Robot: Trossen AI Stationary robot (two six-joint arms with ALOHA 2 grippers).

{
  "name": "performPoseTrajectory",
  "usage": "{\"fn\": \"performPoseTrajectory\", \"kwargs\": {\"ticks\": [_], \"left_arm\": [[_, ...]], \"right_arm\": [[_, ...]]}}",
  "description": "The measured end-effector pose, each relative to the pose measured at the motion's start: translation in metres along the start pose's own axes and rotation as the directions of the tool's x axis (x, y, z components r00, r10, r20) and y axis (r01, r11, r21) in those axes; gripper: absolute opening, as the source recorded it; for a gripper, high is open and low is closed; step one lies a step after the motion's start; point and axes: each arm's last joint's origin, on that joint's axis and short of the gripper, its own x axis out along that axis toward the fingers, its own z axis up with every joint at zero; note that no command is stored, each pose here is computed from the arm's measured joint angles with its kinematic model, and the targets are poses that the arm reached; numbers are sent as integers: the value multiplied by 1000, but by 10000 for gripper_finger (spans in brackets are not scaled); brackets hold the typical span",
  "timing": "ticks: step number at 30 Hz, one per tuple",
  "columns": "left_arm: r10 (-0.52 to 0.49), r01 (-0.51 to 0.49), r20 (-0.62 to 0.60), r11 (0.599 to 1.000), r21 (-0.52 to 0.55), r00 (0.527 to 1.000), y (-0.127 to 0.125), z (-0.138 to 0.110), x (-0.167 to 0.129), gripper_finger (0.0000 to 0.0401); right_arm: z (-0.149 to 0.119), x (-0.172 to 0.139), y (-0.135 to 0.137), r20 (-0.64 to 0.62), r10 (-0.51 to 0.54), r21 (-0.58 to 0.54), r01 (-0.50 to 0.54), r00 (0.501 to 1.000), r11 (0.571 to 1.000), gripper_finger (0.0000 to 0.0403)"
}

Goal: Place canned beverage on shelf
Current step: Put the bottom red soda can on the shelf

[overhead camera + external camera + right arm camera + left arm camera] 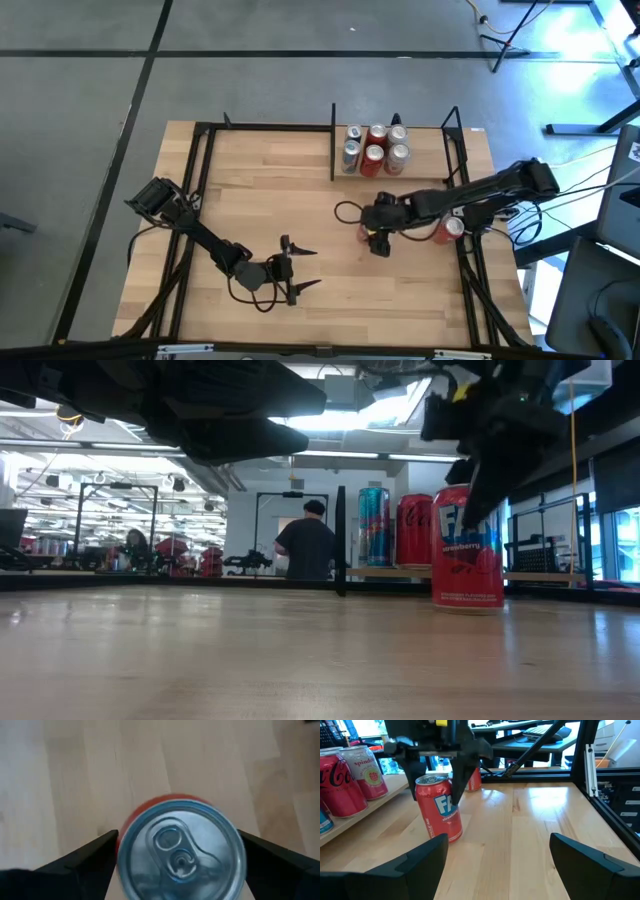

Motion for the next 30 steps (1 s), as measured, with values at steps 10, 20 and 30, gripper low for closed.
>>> {"fn": "performPoseTrajectory", "kwargs": {"ticks": [10, 20, 30], "left_arm": [[3, -3, -5, 1000, 5, 1000, 0, -1, 0, 331], [-2, 2, -5, 1000, 6, 1000, -1, -1, -1, 331], [-4, 4, -5, 1000, 6, 1000, -1, -1, -1, 331]], "right_arm": [[-1, 7, 0, -23, -16, -18, 16, 1000, 1000, 298], [-6, -32, -5, 43, 22, 7, -23, 999, 1000, 268], [-46, -139, -44, 81, -211, 187, 193, 974, 963, 268]]}}
